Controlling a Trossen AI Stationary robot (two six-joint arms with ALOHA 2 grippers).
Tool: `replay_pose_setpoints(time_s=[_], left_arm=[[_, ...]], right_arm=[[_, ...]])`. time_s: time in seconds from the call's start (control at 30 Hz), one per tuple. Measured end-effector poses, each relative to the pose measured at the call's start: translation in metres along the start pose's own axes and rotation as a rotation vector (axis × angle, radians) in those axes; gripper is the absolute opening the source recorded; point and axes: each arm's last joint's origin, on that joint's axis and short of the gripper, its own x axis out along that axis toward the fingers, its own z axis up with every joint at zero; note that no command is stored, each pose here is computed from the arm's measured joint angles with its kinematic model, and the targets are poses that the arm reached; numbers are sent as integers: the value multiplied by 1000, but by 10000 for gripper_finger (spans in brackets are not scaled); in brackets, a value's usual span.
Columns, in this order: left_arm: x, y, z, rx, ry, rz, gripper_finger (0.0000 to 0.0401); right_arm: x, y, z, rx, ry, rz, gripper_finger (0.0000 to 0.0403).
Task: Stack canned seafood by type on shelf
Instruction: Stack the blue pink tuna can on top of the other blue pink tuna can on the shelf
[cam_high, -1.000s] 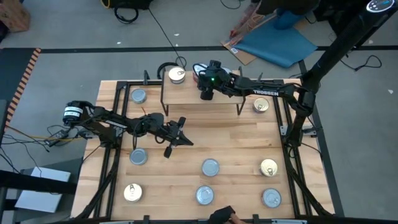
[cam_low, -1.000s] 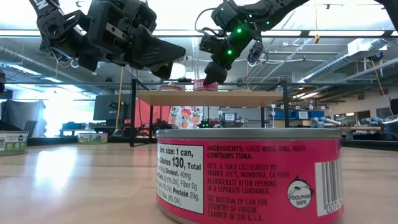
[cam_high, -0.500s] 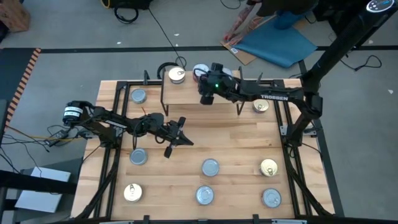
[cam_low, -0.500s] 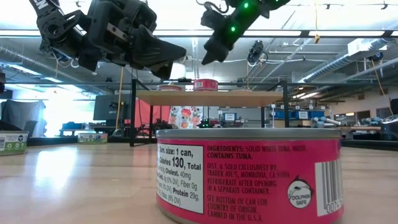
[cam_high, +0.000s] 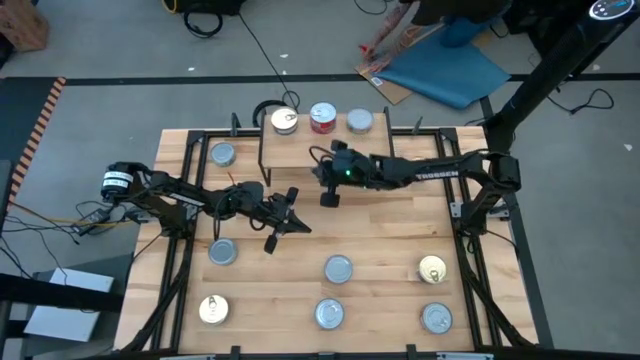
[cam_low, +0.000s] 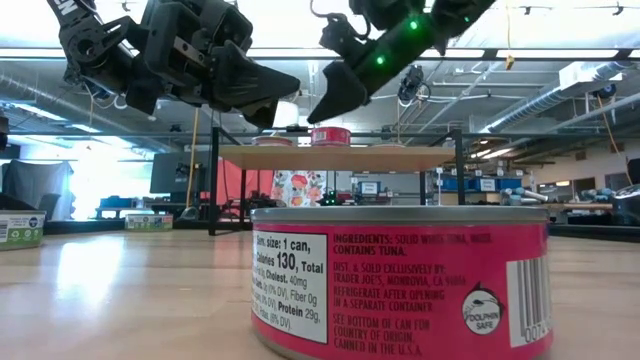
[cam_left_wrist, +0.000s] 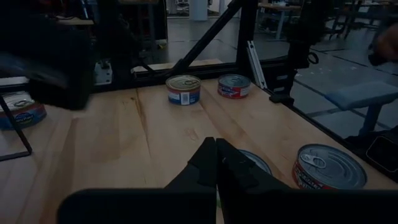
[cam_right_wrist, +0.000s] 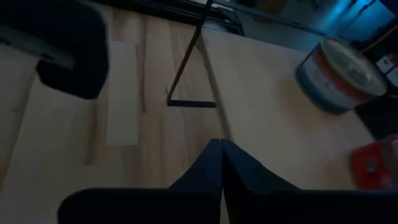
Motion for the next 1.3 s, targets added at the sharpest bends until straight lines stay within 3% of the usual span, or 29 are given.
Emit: replay_pose_setpoints(time_s=[0.8, 1.3], left_arm=[[0, 0, 0, 41, 1, -1, 1], [0, 0, 0, 41, 1, -1, 1]], right_arm=[[-23, 92, -63, 146, -139, 70, 3], [-57, 107, -74, 214, -178, 89, 6]])
